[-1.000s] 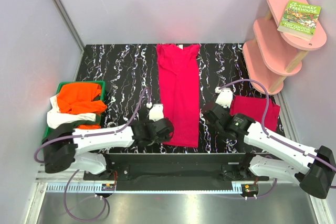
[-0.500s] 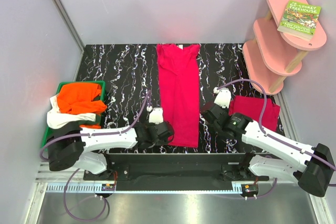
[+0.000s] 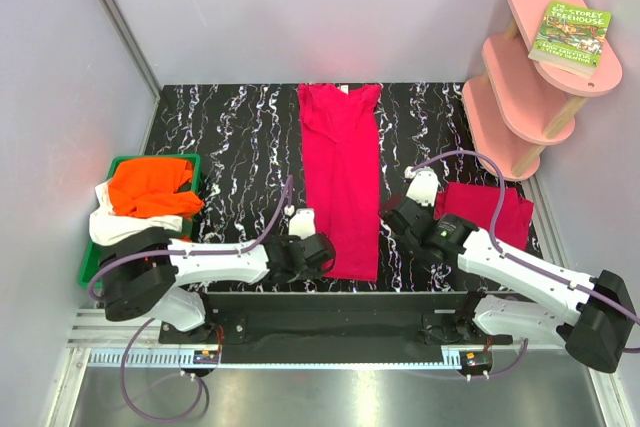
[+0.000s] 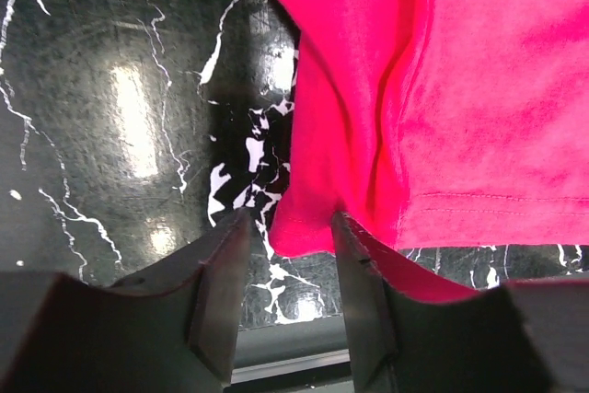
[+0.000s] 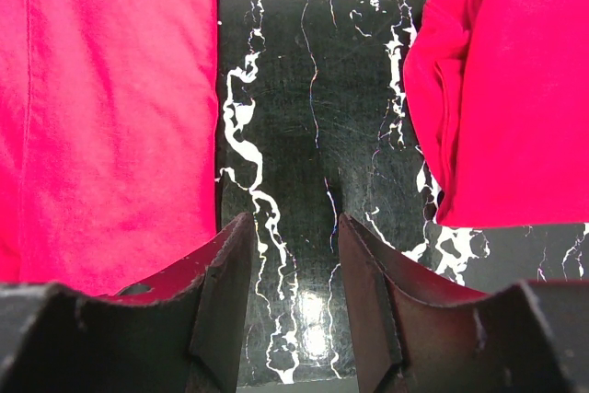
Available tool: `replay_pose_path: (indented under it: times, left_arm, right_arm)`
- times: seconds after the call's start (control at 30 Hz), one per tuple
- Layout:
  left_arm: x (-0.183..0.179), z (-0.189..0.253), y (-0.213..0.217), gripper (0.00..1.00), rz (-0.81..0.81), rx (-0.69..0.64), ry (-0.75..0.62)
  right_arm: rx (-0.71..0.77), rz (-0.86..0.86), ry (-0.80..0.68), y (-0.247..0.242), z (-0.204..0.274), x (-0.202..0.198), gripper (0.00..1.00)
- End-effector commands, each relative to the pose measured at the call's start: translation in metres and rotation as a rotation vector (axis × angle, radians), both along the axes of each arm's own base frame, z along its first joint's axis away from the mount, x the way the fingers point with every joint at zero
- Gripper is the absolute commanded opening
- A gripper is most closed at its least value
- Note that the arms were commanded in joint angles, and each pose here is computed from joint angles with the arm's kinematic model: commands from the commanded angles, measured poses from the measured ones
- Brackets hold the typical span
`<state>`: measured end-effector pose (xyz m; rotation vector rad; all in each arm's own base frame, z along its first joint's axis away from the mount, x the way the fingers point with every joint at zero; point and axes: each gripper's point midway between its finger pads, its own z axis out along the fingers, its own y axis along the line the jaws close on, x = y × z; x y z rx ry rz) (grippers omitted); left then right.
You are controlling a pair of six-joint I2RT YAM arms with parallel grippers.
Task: Fold and stack the t-shirts
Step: Grab the bottom of the folded rectangular tshirt with both arms
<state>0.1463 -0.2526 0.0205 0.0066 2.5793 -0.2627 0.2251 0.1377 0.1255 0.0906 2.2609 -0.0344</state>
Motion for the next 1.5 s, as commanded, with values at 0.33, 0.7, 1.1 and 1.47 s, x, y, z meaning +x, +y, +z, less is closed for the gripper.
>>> replay_pose_path:
  times: [0.33,0.7,1.1,1.47]
  left_arm:
    - [-0.014,-0.01,0.006,0.0,0.029,-0.046,0.054]
    - [-0.016,-0.014,0.008,0.0,0.02,-0.028,0.066]
    - [-0.015,-0.012,0.001,0.0,-0.019,-0.014,0.062]
    - [-0.015,-0.006,0.003,0.0,-0.029,-0.019,0.049]
  right_arm:
    - [0.123,-0.024,0.062,0.013,-0.015,-0.01,0.49]
    - [0.353,-0.016,0.188,0.027,-0.047,-0.048,0.65]
    - [0.259,0.102,0.244,0.076,-0.062,-0.063,0.61]
    - [0.268,0.071,0.3,0.08,-0.088,-0.072,0.56]
